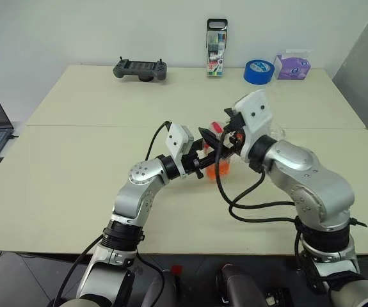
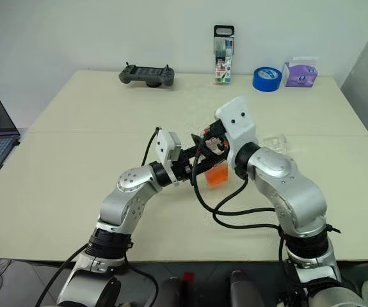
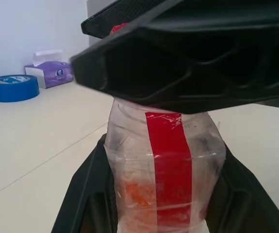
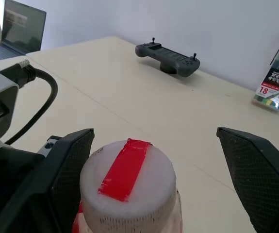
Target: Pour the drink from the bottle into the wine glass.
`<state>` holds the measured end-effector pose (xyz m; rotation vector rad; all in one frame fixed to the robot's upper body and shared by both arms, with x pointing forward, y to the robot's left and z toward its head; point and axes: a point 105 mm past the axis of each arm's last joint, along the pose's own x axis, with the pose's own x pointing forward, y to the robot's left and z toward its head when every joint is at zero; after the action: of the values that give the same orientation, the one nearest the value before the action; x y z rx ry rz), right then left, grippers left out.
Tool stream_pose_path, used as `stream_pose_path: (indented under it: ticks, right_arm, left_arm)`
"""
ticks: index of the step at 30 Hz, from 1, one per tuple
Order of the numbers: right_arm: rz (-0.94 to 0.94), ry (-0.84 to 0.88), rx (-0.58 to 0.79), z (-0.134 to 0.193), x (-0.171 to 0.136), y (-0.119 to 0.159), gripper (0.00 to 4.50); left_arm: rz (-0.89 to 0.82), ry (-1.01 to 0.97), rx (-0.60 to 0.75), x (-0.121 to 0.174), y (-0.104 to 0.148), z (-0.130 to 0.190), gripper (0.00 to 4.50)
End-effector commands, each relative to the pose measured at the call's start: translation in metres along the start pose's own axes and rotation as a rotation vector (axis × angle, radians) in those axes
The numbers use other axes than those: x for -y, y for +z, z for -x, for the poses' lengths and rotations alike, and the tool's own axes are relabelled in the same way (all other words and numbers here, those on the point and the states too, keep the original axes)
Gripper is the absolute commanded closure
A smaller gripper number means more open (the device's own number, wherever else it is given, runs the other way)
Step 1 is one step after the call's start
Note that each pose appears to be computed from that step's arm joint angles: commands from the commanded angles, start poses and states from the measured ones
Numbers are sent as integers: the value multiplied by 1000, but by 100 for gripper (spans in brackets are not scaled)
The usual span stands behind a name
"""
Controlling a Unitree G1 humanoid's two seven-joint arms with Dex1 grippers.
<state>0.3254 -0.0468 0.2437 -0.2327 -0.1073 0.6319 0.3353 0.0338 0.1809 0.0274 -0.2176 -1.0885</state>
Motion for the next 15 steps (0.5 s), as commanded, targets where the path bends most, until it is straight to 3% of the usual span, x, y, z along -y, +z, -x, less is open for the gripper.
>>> stream_pose_path:
  ticks: [1, 15]
  right_arm:
    - [24, -45, 36, -2, 2, 13, 19]
    - [-7, -138, 19, 12, 20, 11, 19]
  left_arm:
    - [-51, -14, 65, 2, 20, -4, 276]
    - [-59, 4, 65, -2, 20, -4, 276]
